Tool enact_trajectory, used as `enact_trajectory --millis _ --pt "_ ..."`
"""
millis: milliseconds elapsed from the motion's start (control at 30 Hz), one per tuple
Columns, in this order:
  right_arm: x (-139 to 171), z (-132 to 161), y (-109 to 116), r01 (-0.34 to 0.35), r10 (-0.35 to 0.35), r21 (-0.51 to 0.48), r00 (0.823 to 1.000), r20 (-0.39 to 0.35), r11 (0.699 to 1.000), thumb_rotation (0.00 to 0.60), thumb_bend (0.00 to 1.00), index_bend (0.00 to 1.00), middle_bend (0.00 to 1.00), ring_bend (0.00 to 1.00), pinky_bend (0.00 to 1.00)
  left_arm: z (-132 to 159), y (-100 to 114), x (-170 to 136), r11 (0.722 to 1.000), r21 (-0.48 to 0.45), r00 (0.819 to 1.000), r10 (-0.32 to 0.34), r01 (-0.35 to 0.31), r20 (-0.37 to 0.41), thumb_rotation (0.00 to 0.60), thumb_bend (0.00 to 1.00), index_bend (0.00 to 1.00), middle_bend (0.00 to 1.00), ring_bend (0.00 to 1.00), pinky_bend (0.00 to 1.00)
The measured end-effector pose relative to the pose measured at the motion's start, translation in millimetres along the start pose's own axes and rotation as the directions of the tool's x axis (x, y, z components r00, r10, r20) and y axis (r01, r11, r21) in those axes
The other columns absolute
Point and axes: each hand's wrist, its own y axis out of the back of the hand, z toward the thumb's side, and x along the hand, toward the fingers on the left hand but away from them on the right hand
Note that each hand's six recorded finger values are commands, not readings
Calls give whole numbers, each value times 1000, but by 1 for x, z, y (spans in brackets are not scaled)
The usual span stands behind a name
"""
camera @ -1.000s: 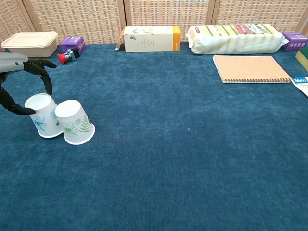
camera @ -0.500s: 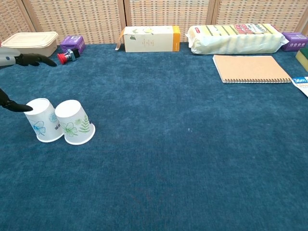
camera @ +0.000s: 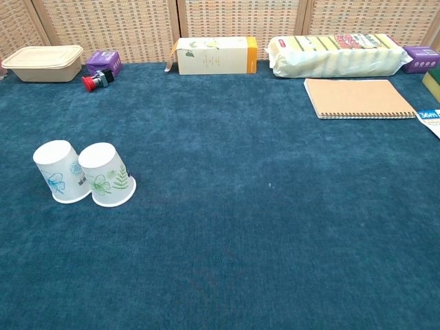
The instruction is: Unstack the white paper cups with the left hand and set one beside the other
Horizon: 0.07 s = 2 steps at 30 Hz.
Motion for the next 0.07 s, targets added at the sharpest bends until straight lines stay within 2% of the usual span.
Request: enact_trajectory --millis 67 --pt "0 1 -1 3 -3 4 1000 -3 1000 600 0 45 0 0 0 -11 1 -14 1000 -19 1000 23 -23 -18 600 141 0 0 0 0"
